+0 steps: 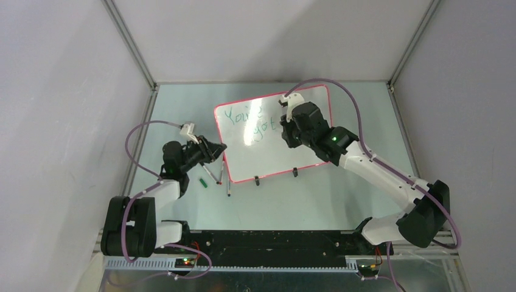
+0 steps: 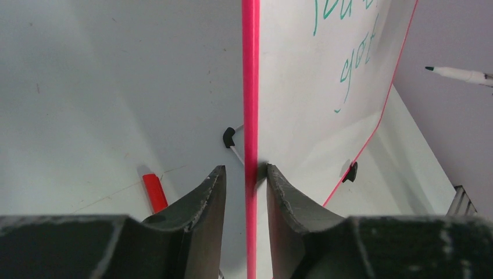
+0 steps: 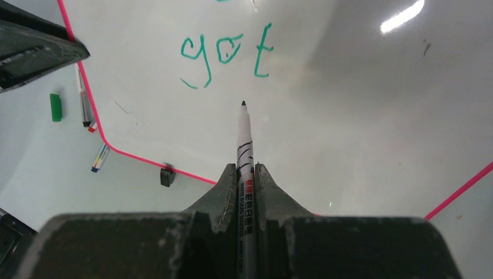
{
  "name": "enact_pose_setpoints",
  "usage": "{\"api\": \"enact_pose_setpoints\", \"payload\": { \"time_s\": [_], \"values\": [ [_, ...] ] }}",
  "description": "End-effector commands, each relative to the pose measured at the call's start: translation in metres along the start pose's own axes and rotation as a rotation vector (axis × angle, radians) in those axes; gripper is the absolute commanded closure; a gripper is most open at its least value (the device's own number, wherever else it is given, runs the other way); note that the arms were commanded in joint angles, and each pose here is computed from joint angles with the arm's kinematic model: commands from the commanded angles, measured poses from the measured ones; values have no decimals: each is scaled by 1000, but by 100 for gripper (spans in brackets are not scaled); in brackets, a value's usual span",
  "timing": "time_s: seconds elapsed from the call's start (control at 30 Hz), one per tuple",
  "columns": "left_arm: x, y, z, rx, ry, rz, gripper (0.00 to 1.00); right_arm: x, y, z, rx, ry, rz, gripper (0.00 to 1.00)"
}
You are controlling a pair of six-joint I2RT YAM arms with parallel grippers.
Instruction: Write a sentence on the whiteboard
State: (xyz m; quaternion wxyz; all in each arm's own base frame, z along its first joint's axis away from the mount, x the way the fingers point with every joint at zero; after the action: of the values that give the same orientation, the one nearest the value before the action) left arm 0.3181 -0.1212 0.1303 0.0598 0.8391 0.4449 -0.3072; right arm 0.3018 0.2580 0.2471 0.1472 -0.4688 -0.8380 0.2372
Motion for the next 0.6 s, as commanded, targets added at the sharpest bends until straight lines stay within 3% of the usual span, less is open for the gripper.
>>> {"api": "enact_pose_setpoints", "payload": {
  "time_s": [0.0,0.17,0.57],
  "values": [
    [13,-8,11,8,26,-64,61,1,-7,-4,-41,27,7,100],
    [9,-12,13,2,25,-50,51,2,-10,-2,-44,24,5,100],
    [2,-22,23,3,10,-31,43,9,-17,-3,-68,22,-32,100]
  ]
}}
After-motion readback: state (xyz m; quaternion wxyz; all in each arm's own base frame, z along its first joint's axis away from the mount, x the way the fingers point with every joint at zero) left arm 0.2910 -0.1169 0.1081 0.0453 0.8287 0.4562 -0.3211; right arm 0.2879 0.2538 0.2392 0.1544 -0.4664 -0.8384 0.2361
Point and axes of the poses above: each gripper's point midway between its finger pads, its own y axis out along the fingers, its own x axis along the line the jaws close on, z = x × y, the point moved 1 cm from there along -y, back along the fingers, and after that the axes turned 1 degree about -y, right-handed, at the moved point
